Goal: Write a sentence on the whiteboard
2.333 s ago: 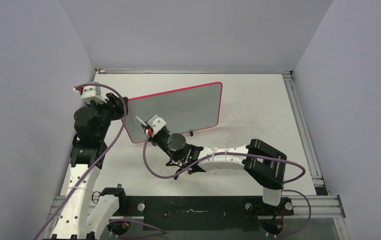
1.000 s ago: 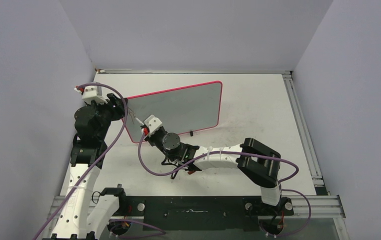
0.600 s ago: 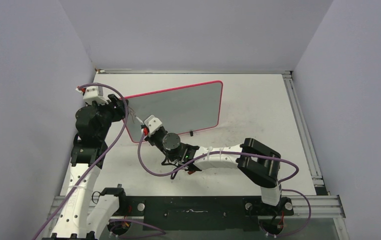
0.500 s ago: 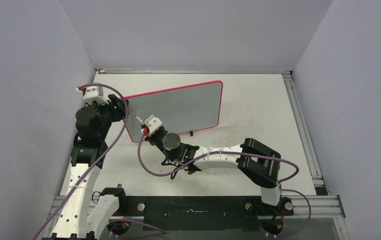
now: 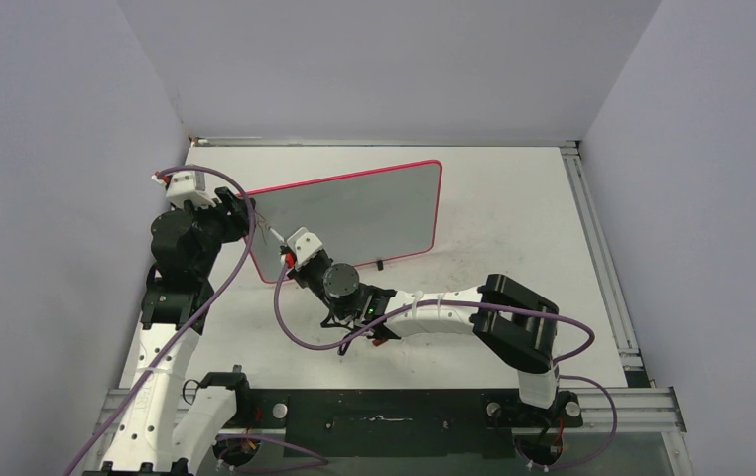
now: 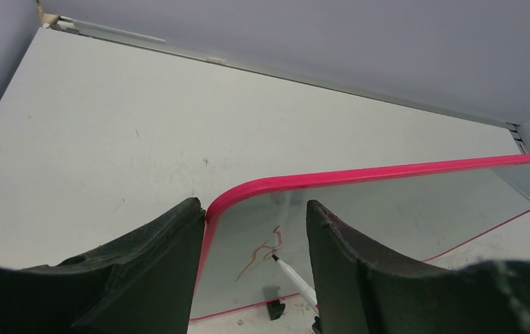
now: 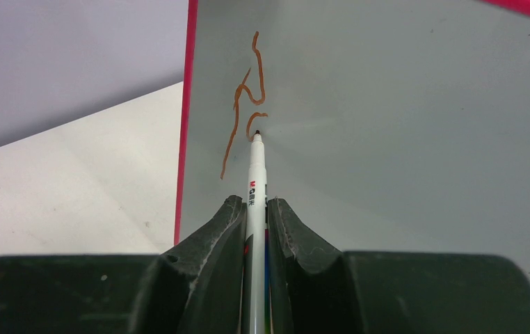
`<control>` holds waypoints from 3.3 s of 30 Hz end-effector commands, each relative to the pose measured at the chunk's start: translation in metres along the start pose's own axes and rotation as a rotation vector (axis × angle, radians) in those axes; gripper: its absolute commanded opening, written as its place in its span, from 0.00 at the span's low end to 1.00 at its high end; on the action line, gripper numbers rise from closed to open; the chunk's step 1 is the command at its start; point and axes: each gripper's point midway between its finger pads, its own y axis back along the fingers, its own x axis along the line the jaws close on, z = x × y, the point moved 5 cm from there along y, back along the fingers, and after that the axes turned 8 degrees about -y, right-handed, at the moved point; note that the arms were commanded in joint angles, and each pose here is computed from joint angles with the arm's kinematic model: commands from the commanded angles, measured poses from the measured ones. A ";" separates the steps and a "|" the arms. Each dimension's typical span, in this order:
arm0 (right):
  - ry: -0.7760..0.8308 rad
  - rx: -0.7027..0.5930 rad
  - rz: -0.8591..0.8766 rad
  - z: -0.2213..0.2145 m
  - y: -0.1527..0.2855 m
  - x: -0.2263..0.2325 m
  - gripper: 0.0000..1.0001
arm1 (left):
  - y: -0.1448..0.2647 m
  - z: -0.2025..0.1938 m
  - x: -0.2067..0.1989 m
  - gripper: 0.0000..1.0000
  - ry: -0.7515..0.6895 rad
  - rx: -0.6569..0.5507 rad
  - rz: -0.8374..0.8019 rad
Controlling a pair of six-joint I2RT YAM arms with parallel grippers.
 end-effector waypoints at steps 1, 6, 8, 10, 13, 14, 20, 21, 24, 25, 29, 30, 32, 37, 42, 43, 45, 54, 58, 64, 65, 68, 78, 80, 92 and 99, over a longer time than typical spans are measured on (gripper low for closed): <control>-0.048 -0.117 -0.031 0.044 0.002 -0.006 0.05 | 0.001 0.003 -0.002 0.53 -0.005 -0.013 -0.005; -0.051 -0.125 -0.025 0.048 0.002 -0.004 0.05 | 0.001 0.003 -0.001 0.53 -0.005 -0.013 -0.004; -0.050 -0.128 -0.024 0.049 0.002 -0.003 0.05 | 0.001 0.003 -0.001 0.53 -0.005 -0.013 -0.003; -0.049 -0.130 -0.022 0.050 0.001 -0.002 0.05 | 0.001 0.003 -0.001 0.53 -0.005 -0.013 -0.004; -0.049 -0.133 -0.020 0.050 0.001 -0.002 0.05 | 0.001 0.003 -0.001 0.53 -0.005 -0.013 -0.003; -0.049 -0.134 -0.020 0.051 0.001 -0.002 0.05 | 0.001 0.003 -0.001 0.53 -0.005 -0.013 -0.002; -0.050 -0.142 -0.016 0.053 0.001 0.000 0.05 | 0.001 0.003 -0.001 0.53 -0.005 -0.012 0.000; -0.052 -0.145 -0.014 0.054 0.000 0.000 0.05 | 0.001 0.003 -0.001 0.53 -0.005 -0.012 0.001; -0.051 -0.143 -0.014 0.054 0.000 0.001 0.05 | 0.001 0.003 -0.001 0.53 -0.005 -0.012 0.000; -0.052 -0.144 -0.012 0.054 0.000 0.002 0.05 | 0.002 0.003 -0.001 0.53 -0.005 -0.014 0.002; -0.051 -0.143 -0.012 0.054 -0.001 0.002 0.05 | 0.002 0.003 -0.001 0.53 -0.005 -0.012 0.001; -0.050 -0.142 -0.011 0.054 -0.001 0.002 0.05 | 0.002 0.003 -0.001 0.53 -0.005 -0.013 0.002; -0.049 -0.141 -0.008 0.054 -0.001 0.003 0.05 | 0.002 0.003 -0.001 0.53 -0.005 -0.014 0.000; -0.046 -0.143 0.001 0.054 -0.001 0.006 0.05 | 0.002 0.003 -0.001 0.53 -0.005 -0.013 0.002; -0.035 -0.154 0.022 0.058 0.006 0.012 0.05 | 0.002 0.003 -0.001 0.53 -0.005 -0.013 0.004; -0.034 -0.156 0.027 0.058 0.009 0.014 0.05 | 0.003 0.003 -0.001 0.53 -0.005 -0.013 0.003; -0.038 -0.167 0.030 0.061 0.016 0.015 0.05 | 0.003 0.003 0.000 0.53 -0.005 -0.013 0.005; -0.038 -0.158 -0.033 0.058 0.021 0.004 0.05 | 0.002 0.003 0.000 0.53 -0.005 -0.011 0.007; -0.037 -0.148 -0.053 0.054 0.018 0.000 0.05 | 0.003 0.003 0.000 0.53 -0.006 -0.011 0.008; -0.045 -0.136 -0.070 0.050 0.013 -0.008 0.05 | 0.002 0.003 0.000 0.53 -0.006 -0.012 0.008; -0.045 -0.135 -0.069 0.050 0.012 -0.008 0.05 | 0.003 0.003 0.000 0.53 -0.006 -0.012 0.008; -0.043 -0.129 -0.066 0.048 0.008 -0.008 0.05 | 0.003 0.004 0.000 0.53 -0.006 -0.013 0.007; -0.042 -0.111 -0.059 0.042 0.000 -0.007 0.05 | 0.002 0.003 0.000 0.53 -0.006 -0.012 0.007; -0.039 -0.103 -0.052 0.040 -0.001 -0.005 0.05 | 0.002 0.004 0.000 0.53 -0.006 -0.013 0.006; -0.038 -0.052 -0.055 0.023 0.003 -0.006 0.05 | 0.003 0.004 0.000 0.53 -0.006 -0.015 0.007; -0.033 -0.038 -0.087 0.018 0.007 -0.012 0.05 | 0.003 0.004 -0.001 0.53 -0.005 -0.015 0.003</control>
